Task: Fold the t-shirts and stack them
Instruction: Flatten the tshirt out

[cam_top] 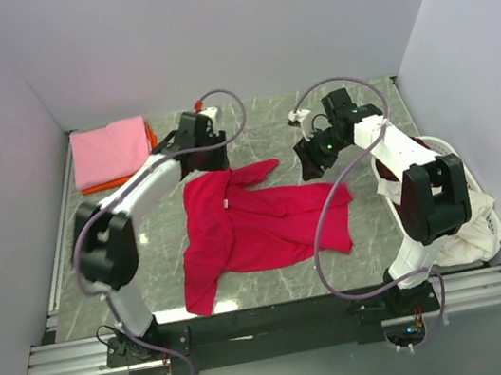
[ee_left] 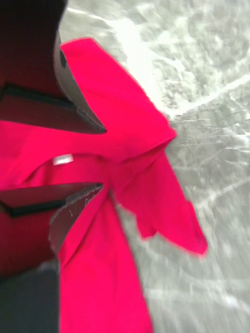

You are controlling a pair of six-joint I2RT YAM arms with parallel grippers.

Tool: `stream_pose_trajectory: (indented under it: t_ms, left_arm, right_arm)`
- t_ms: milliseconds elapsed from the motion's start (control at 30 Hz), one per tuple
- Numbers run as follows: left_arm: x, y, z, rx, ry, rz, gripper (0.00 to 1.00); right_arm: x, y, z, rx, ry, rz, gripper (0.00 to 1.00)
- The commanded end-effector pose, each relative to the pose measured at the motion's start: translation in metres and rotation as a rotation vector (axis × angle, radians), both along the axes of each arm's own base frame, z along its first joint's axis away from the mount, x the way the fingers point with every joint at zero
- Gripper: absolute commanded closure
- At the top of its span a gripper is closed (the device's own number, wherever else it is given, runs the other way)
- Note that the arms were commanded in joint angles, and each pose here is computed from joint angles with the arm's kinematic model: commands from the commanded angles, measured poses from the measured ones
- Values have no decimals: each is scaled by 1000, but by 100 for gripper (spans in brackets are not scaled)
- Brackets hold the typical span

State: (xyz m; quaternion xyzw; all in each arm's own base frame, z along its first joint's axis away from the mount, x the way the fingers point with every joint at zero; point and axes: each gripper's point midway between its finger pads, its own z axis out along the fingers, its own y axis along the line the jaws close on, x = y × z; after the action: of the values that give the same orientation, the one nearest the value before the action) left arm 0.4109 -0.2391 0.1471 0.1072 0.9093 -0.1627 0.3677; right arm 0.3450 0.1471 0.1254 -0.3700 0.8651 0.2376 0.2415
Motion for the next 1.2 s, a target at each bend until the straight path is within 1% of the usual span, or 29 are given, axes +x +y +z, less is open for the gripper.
stream_pose_trajectory:
  t_ms: [0,67,133,267,400,667,800,867,900,933,967,1033,1067,1100,1133,1167]
  left_arm:
    - [10,-2,-27,131,62,-102,54]
    - [20,-4,-36,145,69,-95,54]
    - [22,-6,-42,154,88,-106,54]
    - [29,-10,-53,174,120,-122,52]
    - [34,-8,-67,210,144,-118,52]
    - [42,-9,-79,231,158,-108,53]
    - [44,-9,-89,244,187,-110,56]
    - [45,-10,-92,246,195,-108,64]
    - [45,-10,-90,244,193,-107,72]
    - [46,-9,-89,238,191,-99,83]
    - [48,-4,-80,225,178,-81,99]
    - [54,0,-63,180,138,-43,99]
    - [53,12,-47,154,113,-16,99]
    - [51,15,-41,117,109,-5,99]
    - [52,28,-27,82,80,21,99]
    - [49,34,-23,54,79,30,99]
  right_arm:
    - [13,-32,-10,-131,-65,-42,40]
    - [10,-47,-27,-217,-33,-44,42]
    - [6,-52,-40,-247,7,-21,43]
    - [-11,-46,-51,-225,70,49,44]
    - [-17,-39,-46,-199,57,86,44]
    - [-18,-36,-51,-186,80,87,44]
    - [-20,-34,-50,-179,82,94,44]
    - [-23,-32,-50,-172,85,118,44]
    - [-26,-32,-50,-169,87,130,44]
    - [-29,-31,-51,-165,89,146,44]
    - [-33,-30,-49,-162,72,187,44]
    - [-48,-29,-56,-175,72,247,45]
    - [-50,-30,-55,-195,17,306,45]
    - [-67,-30,-68,-218,32,350,45]
    - [-62,-30,-73,-241,-20,358,45]
    - [-62,-35,-76,-290,-55,381,45]
